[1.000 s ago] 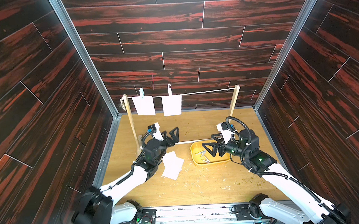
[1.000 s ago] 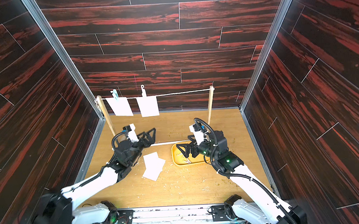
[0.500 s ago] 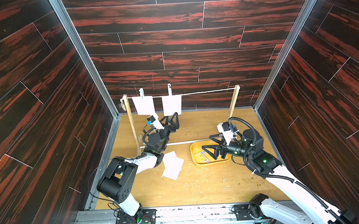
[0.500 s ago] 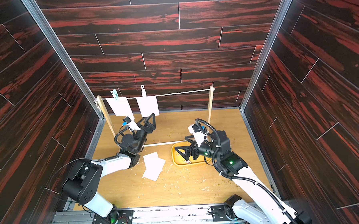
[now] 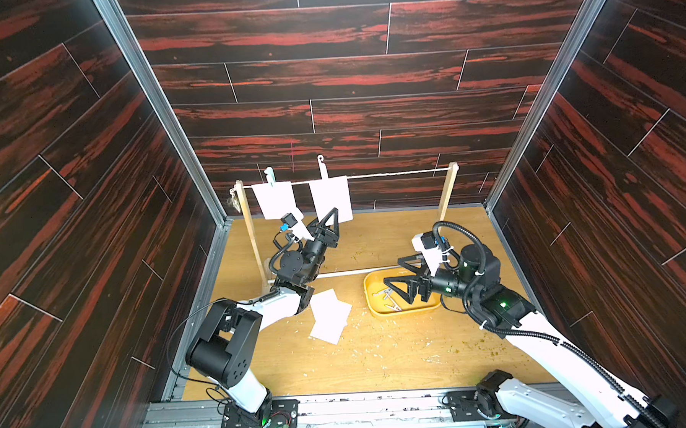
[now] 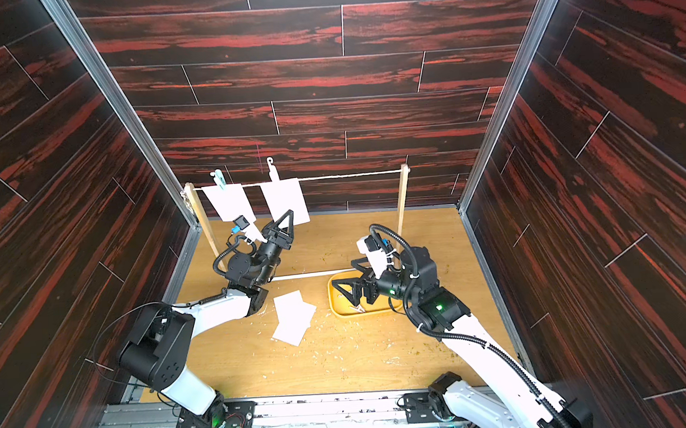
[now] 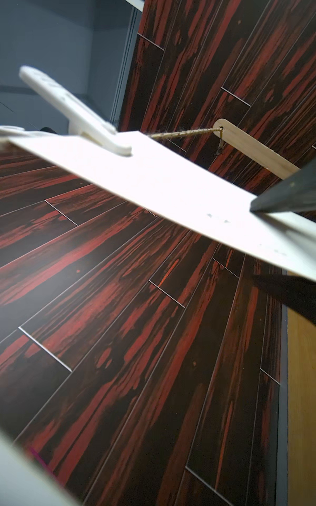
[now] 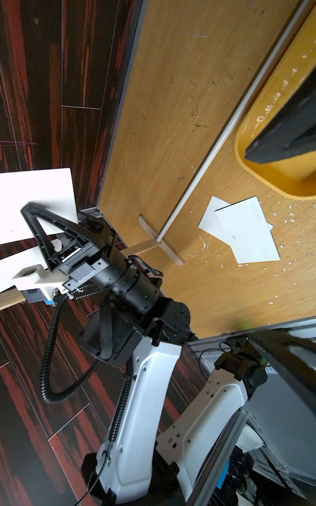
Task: Remove the postcards from the strings
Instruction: Pinch the postcard on the clothesline.
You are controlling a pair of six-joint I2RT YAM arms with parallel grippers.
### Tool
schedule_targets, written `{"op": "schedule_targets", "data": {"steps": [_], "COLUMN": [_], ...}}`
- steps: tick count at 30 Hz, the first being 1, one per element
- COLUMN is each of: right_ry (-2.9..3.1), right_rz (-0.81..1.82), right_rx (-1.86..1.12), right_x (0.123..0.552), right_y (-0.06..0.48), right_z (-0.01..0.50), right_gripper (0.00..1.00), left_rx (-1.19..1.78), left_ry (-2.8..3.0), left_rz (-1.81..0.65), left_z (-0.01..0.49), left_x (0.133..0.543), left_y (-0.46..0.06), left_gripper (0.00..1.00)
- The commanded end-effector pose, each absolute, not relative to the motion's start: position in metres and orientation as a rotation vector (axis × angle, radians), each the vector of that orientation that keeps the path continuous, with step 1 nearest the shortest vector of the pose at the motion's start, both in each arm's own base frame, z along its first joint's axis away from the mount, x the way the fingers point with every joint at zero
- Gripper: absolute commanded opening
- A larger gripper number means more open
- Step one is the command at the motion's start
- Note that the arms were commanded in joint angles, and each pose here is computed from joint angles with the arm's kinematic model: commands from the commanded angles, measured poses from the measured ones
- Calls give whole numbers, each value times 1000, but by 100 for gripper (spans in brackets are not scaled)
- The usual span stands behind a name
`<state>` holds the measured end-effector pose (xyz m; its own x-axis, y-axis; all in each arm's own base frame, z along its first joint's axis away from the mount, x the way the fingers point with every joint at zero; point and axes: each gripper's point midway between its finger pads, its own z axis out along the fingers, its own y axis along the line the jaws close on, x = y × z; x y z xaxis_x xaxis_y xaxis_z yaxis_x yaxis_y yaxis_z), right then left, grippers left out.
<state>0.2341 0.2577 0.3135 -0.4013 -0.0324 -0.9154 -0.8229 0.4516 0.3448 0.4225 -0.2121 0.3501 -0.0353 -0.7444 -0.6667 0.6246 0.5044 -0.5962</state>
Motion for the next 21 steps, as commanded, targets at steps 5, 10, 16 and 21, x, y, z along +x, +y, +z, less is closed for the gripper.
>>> {"op": "schedule_targets", "data": {"steps": [5, 10, 16, 21], "right_ry": [1688, 1632, 1590, 1539], "right_rz": [1053, 1078, 1086, 1105], "right_rx": [-798, -850, -901, -950], "right_x": [239, 248, 277, 302], "right_y": [270, 284, 310, 334], "right_z": [350, 380, 419, 451], "right_gripper": [98, 98, 94, 92], "left_rx": [-123, -112, -106, -97], "left_ry": [1099, 1145, 1174, 1180], "left_rz": [-1191, -1196, -1212, -1246], "left_z": [375, 375, 376, 381], "left_x": [401, 395, 388, 384], "left_y": [-206, -207, -207, -208], "left_gripper": [7, 0, 0, 0]}}
